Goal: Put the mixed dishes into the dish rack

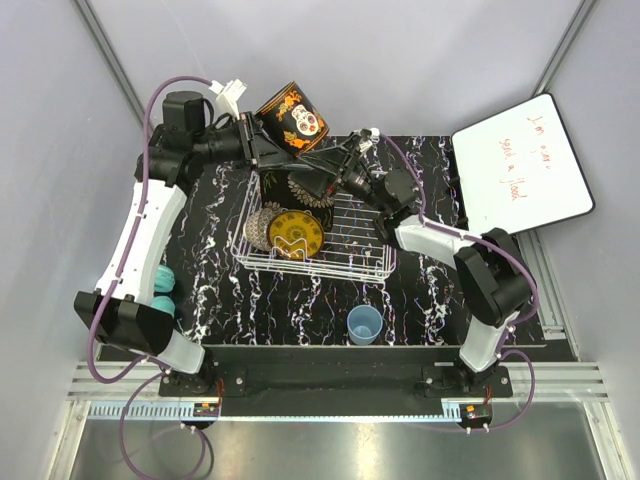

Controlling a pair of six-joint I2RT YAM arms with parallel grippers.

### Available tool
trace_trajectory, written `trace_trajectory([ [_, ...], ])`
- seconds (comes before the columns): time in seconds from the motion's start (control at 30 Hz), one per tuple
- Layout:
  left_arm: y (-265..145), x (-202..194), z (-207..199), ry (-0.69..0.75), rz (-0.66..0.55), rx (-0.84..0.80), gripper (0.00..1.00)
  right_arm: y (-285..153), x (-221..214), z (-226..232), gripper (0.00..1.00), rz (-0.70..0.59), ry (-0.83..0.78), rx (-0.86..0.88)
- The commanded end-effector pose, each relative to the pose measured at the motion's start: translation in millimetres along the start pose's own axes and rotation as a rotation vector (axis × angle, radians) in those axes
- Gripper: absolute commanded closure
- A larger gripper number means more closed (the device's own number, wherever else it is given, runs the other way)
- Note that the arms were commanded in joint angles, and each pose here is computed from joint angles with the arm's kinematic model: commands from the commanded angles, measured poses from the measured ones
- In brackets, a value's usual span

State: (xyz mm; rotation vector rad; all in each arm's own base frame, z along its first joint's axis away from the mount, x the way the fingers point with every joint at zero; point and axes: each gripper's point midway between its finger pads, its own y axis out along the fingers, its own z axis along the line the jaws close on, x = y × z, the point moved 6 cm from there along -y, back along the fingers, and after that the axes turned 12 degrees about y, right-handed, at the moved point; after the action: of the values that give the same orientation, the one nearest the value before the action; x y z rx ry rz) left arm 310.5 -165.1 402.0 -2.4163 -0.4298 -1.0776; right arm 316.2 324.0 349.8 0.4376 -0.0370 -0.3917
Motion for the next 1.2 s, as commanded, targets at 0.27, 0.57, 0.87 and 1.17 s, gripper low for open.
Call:
trace_trajectory([
  [0.27, -22, 48, -40, 0.388, -0.227, 0.030, 1.00, -69, -11, 58, 0.00, 0.132, -0.240, -0.085],
  [0.57, 30, 14, -30, 0.509, -0.112, 0.200, 1.00, -138, -44, 126, 0.00, -0.133, -0.762, -0.284],
  [0.87, 92, 0, -48, 0.587, -0.041, 0.199, 1.00, -184, -48, 118, 0.00, -0.366, -0.795, -0.430],
  [1.17, 151, -10, -31, 0.572, 0.011, 0.143, 1.00, -204, -49, 100, 0.00, -0.426, -0.742, -0.506],
])
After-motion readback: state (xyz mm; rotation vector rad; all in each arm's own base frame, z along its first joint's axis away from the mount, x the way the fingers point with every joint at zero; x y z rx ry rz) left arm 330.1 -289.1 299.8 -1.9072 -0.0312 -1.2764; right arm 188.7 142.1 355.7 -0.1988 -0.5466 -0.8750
